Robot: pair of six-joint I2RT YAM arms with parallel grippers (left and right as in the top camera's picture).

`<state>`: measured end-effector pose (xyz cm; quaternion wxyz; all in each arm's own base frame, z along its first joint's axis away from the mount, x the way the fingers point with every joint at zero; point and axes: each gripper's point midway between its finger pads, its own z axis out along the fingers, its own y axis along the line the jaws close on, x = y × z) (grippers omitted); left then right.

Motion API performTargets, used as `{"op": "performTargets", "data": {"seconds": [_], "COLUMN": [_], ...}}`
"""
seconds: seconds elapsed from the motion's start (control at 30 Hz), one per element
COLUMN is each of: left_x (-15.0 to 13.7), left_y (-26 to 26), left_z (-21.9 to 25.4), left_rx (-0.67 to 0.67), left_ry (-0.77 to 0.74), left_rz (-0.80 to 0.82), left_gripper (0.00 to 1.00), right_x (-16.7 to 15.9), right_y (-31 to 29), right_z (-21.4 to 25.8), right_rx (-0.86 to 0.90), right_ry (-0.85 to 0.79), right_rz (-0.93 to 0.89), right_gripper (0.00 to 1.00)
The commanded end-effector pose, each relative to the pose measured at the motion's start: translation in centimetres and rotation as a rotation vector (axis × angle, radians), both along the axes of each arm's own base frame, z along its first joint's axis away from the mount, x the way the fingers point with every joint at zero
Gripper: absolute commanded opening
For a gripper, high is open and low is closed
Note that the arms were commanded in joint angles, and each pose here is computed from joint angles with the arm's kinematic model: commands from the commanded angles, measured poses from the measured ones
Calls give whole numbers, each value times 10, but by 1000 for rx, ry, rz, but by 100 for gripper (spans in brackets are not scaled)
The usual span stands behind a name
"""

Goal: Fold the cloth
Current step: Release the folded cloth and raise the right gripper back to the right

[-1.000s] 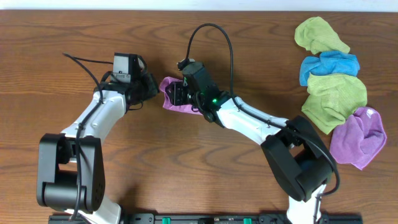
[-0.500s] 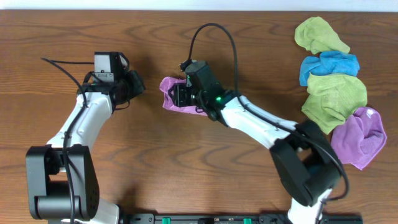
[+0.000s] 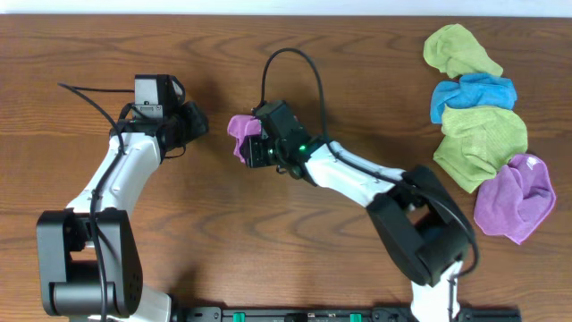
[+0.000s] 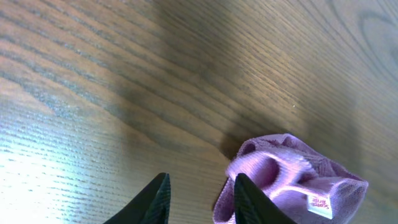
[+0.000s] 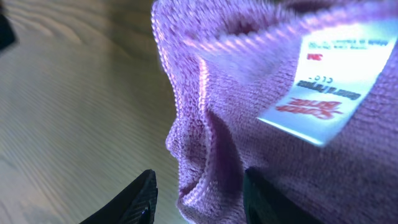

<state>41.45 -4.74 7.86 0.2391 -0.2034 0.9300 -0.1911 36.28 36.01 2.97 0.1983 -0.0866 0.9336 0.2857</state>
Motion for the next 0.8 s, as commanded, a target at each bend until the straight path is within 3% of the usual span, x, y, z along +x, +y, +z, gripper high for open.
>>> {"op": "performTargets", "data": {"seconds": [0.0, 0.1, 0.27, 0.43, 0.63, 0.67, 0.7, 0.77], "left_x": [2, 2, 2, 2, -18, -23, -27, -35], "left_y": [1, 1, 2, 9, 18, 16, 15, 11], "left_z": [8, 9, 19, 41, 38, 38, 38, 38], "left_rx": [1, 1, 0, -15, -132, -171, -202, -248], "left_ry": [-22, -22, -49, -100, -14, 8, 23, 53], "left_rz": [-4, -4, -1, 11, 25, 20, 13, 0], "left_gripper": [44, 69, 90, 98, 95, 95, 95, 95], "right_x": [-6, -2, 20, 38, 52, 54, 55, 54], "right_y": [10, 15, 6, -11, -43, -50, -59, -82], "right_z": [-6, 2, 41, 71, 99, 109, 117, 132], "right_rx": [17, 29, 44, 25, -11, -10, -15, -41], "right_ry": [28, -23, -145, -239, -281, -293, -299, -299], "right_rz": [14, 43, 43, -13, -101, -113, -120, -139], "right_gripper": [44, 45, 44, 44, 67, 86, 99, 99]}}
